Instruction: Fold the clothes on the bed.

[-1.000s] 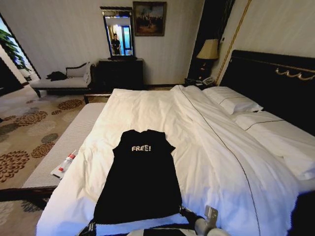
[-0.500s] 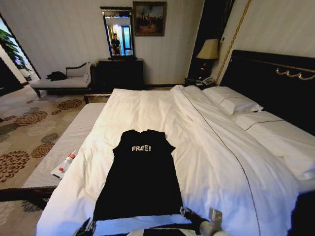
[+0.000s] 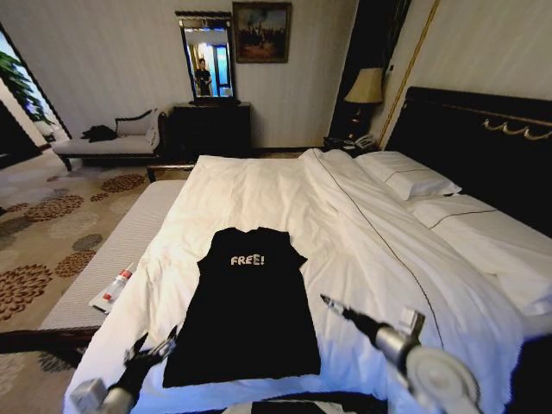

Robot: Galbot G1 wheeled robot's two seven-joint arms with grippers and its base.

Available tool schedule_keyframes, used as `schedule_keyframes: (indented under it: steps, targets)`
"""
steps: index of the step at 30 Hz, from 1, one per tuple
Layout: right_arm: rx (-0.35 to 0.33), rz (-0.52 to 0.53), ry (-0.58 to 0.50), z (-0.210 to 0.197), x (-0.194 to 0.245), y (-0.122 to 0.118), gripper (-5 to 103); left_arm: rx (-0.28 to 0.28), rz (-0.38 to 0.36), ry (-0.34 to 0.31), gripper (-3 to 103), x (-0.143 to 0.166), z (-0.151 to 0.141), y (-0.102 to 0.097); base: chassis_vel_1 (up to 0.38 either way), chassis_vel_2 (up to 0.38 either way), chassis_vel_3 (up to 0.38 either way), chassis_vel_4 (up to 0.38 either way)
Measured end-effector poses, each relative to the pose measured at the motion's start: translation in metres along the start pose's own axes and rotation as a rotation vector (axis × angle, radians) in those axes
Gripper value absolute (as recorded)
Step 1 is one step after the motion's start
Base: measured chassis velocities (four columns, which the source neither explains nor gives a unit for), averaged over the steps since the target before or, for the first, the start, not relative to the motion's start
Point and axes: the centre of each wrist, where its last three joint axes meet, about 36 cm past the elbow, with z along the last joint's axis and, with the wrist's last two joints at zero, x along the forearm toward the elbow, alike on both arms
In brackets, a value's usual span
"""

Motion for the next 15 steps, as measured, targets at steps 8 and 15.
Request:
schedule_keyframes:
  steps: [8,15]
  targets:
    - [-0.044,-0.065,-0.021,-0.041,-0.065,-0.013,100,0.026,0.014,-0.014,100,-0.021,-0.017,-0.005,0.000,0.000,0.000,0.000]
    - [-0.062,-0.069,-0.012,-0.071,-0.118,-0.020,100,0.035,-0.003,-0.004,100,-0.019,-0.015,-0.005,0.000,0.000,0.000,0.000]
